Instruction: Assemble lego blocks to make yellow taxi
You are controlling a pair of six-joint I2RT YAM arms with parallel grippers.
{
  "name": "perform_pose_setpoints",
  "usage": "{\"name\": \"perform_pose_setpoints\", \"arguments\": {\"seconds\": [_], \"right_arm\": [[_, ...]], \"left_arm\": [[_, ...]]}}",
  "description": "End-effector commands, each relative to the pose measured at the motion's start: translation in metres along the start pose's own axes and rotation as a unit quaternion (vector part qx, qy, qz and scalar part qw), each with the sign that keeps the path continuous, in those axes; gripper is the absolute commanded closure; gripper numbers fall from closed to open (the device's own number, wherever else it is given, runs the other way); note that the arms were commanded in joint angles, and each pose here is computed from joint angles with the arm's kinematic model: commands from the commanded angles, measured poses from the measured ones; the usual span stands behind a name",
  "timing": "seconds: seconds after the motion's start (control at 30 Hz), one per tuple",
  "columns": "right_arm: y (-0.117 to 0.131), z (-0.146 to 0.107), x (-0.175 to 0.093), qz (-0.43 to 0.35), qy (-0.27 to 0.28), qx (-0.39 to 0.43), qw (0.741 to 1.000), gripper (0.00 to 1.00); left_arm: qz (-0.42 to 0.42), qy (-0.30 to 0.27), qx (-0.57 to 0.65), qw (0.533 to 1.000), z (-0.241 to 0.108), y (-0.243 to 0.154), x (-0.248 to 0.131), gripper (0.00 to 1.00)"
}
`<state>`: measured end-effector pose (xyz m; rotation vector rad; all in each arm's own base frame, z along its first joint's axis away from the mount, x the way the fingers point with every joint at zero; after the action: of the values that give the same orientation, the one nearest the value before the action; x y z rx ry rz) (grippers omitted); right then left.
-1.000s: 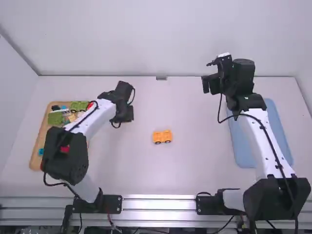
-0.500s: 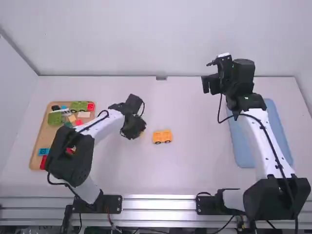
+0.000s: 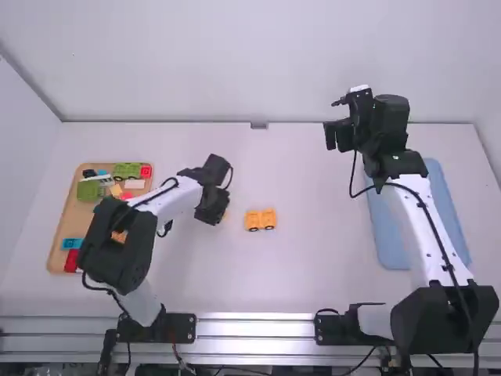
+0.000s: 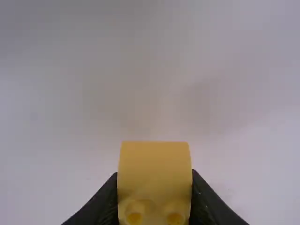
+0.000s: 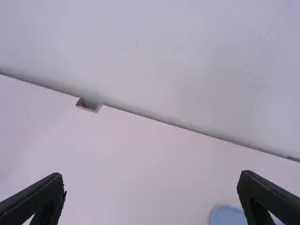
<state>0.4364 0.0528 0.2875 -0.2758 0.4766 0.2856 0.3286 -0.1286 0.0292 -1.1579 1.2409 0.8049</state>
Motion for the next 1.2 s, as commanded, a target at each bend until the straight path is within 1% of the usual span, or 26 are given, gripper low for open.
{"name": "perform_pose_setpoints", "arguments": {"seconds": [0.0, 0.13, 0.33, 0.47, 0.6, 0.8, 0.87, 1.1, 1.17], "right_arm": [[-0.003, 0.012, -0.003, -0.002, -0.012, -0.001, 1.000, 0.02], [-0.003, 0.012, -0.003, -0.002, -0.012, -0.001, 1.000, 0.02], [-0.003, 0.012, -0.003, -0.002, -0.012, -0.001, 1.000, 0.02], [-0.003, 0.012, -0.003, -0.003, -0.012, -0.001, 1.000, 0.02], [-0.003, 0.012, -0.003, -0.002, -0.012, -0.001, 1.000, 0.02], [-0.003, 0.012, -0.003, -0.002, -0.012, -0.001, 1.000, 0.02], [-0.003, 0.012, -0.003, -0.002, -0.012, -0.001, 1.000, 0.02], [-0.002, 0.011, -0.003, -0.001, -0.010, -0.001, 1.000, 0.02], [-0.002, 0.009, -0.003, 0.000, -0.007, 0.000, 1.000, 0.02]], "left_arm": [[0.009, 0.006, 0.004, 1.000, -0.003, 0.003, 0.008, 0.98], [0.007, 0.006, -0.002, 1.000, -0.003, 0.002, 0.008, 0.98], [0.009, 0.033, -0.028, 0.999, -0.012, 0.002, 0.008, 0.98], [0.013, 0.028, -0.047, 0.998, -0.010, 0.004, 0.008, 0.98], [0.046, 0.011, -0.116, 0.992, -0.006, 0.019, 0.008, 0.98], [0.052, 0.010, -0.129, 0.990, -0.010, 0.019, 0.022, 0.98], [0.052, 0.024, -0.124, 0.991, -0.016, 0.017, 0.030, 0.98], [0.052, 0.027, -0.133, 0.989, -0.015, 0.017, 0.032, 0.98], [0.053, 0.032, -0.132, 0.989, -0.018, 0.017, 0.032, 0.77]]}}
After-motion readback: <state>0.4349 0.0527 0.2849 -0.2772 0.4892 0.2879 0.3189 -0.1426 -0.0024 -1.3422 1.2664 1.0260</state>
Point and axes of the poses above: each hand's point on the last joint's axis, 136 mm out from that joint toward the fingers, its own x axis out along the fingers, its own y axis along the line the jaws close on, z = x × y, the point moved 1 cm from there along -x, back along the fingers, and after that the axes turned 4 degrees about -x, right-handed, at the moved point
